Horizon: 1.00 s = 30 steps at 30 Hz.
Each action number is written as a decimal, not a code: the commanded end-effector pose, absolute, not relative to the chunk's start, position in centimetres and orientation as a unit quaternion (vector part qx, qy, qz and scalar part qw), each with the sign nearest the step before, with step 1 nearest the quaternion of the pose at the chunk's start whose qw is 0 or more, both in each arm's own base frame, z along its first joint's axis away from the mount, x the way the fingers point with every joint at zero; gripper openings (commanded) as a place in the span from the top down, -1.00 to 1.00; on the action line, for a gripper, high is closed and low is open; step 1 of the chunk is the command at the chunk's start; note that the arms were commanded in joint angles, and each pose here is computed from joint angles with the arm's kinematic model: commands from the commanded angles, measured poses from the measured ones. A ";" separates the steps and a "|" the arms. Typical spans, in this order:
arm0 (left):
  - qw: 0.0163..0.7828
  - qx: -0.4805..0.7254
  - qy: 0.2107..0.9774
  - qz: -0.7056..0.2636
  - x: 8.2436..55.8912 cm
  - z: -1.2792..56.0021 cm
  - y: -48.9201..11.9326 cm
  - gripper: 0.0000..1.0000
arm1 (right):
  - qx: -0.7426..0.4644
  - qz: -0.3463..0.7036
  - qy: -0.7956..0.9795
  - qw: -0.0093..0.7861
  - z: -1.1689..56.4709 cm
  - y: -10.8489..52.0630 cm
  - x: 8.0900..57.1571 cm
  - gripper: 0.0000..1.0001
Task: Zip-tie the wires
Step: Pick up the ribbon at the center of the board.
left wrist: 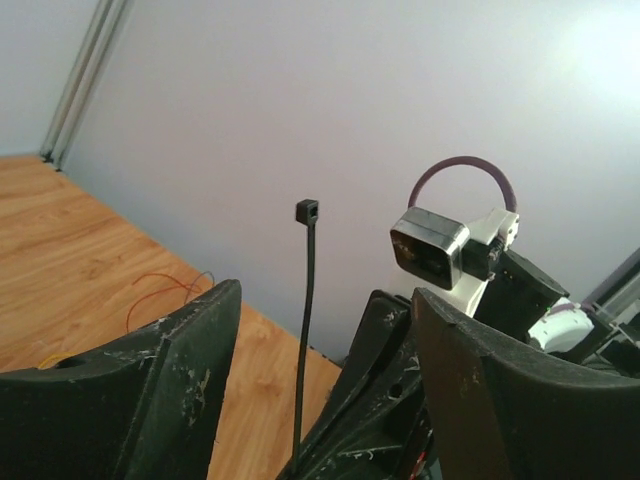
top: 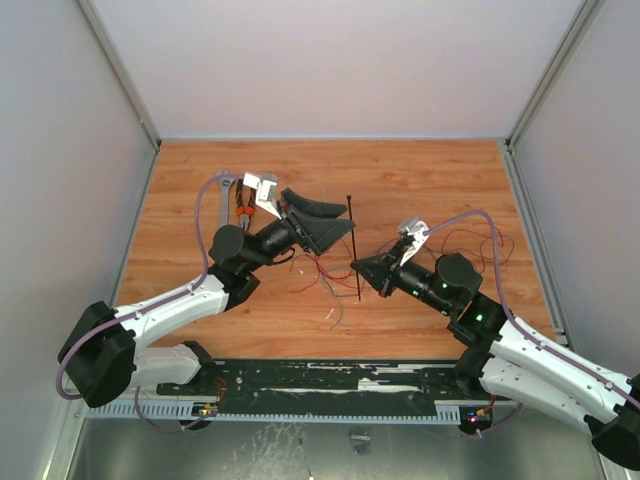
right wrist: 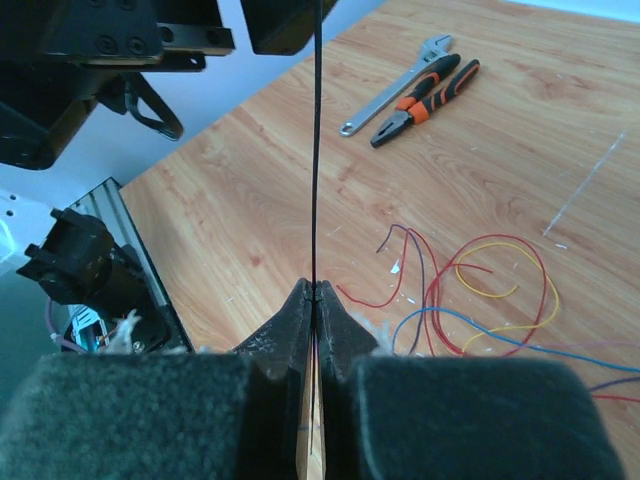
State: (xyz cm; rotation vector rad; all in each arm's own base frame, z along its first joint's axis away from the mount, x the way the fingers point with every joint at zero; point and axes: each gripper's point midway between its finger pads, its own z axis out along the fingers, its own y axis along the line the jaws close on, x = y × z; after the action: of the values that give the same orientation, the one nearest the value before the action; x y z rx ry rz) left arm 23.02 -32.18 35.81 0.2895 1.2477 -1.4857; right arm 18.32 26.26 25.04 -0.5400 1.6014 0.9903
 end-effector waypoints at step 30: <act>0.568 0.153 0.498 -0.637 22.6 36.9 -32.9 0.41 | -0.236 0.430 0.667 0.561 26.7 26.4 18.5 1.00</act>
State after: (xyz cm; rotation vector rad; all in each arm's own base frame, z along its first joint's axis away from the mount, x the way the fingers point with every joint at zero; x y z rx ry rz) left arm 23.09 -32.88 34.90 0.3327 1.2511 -1.4854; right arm 18.30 26.27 25.18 -0.5545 1.5999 1.0055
